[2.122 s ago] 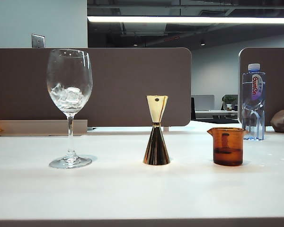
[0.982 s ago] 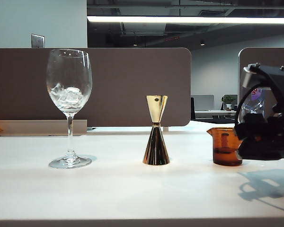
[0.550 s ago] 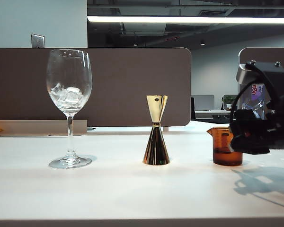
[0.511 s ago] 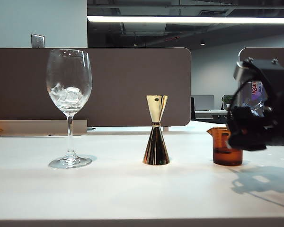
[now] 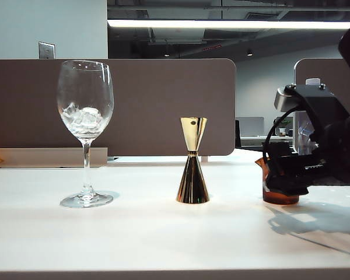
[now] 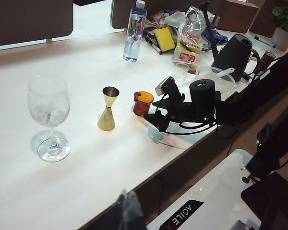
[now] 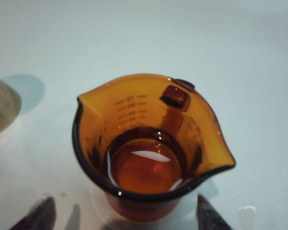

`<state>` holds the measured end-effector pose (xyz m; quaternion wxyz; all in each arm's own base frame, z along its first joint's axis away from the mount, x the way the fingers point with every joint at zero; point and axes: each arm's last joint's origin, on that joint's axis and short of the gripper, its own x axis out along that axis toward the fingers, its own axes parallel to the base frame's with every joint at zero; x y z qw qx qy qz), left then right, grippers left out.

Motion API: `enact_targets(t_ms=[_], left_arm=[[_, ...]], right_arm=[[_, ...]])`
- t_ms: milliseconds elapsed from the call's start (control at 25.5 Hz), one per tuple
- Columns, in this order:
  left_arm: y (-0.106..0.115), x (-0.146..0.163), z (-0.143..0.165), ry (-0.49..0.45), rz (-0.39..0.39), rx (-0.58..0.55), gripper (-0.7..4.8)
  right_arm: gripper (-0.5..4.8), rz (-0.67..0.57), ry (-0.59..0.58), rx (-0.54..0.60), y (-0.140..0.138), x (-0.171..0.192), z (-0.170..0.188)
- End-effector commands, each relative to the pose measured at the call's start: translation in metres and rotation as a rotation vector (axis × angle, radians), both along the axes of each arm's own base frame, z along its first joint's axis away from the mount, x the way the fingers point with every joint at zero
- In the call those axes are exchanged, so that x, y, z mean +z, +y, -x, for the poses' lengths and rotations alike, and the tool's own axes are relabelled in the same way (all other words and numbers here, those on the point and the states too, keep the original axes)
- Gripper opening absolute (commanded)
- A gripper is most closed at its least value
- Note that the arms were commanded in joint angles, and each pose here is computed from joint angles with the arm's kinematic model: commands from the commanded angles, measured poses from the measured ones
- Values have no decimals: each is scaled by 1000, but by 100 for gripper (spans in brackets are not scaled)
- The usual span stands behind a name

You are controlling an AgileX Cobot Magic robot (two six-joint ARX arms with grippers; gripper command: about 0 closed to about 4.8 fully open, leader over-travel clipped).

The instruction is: Pick up the small amber measuring cup and pour the water in it into the jigger, then pick up the jigger and pour the water in it into the wine glass.

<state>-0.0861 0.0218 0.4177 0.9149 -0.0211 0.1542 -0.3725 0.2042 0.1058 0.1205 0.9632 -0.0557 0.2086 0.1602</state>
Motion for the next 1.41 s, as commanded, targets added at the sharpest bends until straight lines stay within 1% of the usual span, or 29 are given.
enact_targets(t_ms=[39,118,236,354,432,825,1100,1415], left_arm=[[0,0,0,1,-1,-1,-2],[0,0,0,1,-1,-1,-2],[0,0,0,1,-1,-1,-2],[0,0,0,1,-1,-1,-2],[0,0,0,1,-1,-1,-2],[0,0,0,1,-1,-1,-2],[0,0,0,1,-1,-1,-2],[0,0,0,1,-1,-1,-2]], right_arm=[[380,-10,-23,2,5,3,-9],[380,-12,-22,1,9,3,-15],[380,-56,-10,-44,9,4,-26],[380,-69,-12,-60,8,5,-31],[379,-74,-23,-91,6,5,-33],[378,-72,-5,-97,9,0,-46],[377,-98,-1,-109,13,-1,-53],[373,-119,13,-141,8,-2,-56]])
